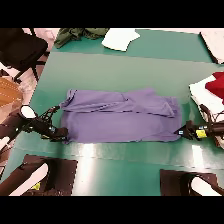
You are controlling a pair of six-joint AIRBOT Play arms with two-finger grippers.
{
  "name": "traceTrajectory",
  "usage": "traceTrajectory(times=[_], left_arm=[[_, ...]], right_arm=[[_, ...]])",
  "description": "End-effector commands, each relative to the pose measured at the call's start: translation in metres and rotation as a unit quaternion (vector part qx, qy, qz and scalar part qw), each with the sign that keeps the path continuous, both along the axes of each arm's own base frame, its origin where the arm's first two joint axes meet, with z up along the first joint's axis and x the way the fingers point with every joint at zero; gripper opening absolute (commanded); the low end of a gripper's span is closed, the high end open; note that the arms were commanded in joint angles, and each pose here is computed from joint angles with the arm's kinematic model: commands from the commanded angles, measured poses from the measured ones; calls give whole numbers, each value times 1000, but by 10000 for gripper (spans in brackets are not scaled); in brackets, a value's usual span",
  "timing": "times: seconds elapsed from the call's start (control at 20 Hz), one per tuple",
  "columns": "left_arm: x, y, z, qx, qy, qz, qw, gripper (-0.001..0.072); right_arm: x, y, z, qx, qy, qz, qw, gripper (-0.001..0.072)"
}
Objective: Fold the shirts.
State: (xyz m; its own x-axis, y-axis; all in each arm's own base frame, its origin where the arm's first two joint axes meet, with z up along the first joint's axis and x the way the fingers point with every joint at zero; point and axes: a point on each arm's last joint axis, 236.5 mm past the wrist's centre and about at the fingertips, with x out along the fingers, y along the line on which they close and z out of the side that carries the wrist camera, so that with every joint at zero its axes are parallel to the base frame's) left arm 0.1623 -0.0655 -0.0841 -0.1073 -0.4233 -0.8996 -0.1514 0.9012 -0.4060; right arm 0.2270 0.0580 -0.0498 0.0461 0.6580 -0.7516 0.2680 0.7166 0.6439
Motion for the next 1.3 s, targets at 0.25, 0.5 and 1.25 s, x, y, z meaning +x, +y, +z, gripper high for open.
traceTrajectory(times=[0.25, 0.5, 1.25], left_arm=[[53, -8, 56, -28, -74, 14, 997, 25], [117, 30, 86, 52, -178, 65, 980, 24], [263, 65, 106, 25, -377, 259, 889, 24]], right_arm=[[24, -25, 51, -47, -129, -51, 989, 9], [80, -40, 77, -71, -210, -117, 968, 8], [206, 4, 33, -89, -207, -118, 967, 8]])
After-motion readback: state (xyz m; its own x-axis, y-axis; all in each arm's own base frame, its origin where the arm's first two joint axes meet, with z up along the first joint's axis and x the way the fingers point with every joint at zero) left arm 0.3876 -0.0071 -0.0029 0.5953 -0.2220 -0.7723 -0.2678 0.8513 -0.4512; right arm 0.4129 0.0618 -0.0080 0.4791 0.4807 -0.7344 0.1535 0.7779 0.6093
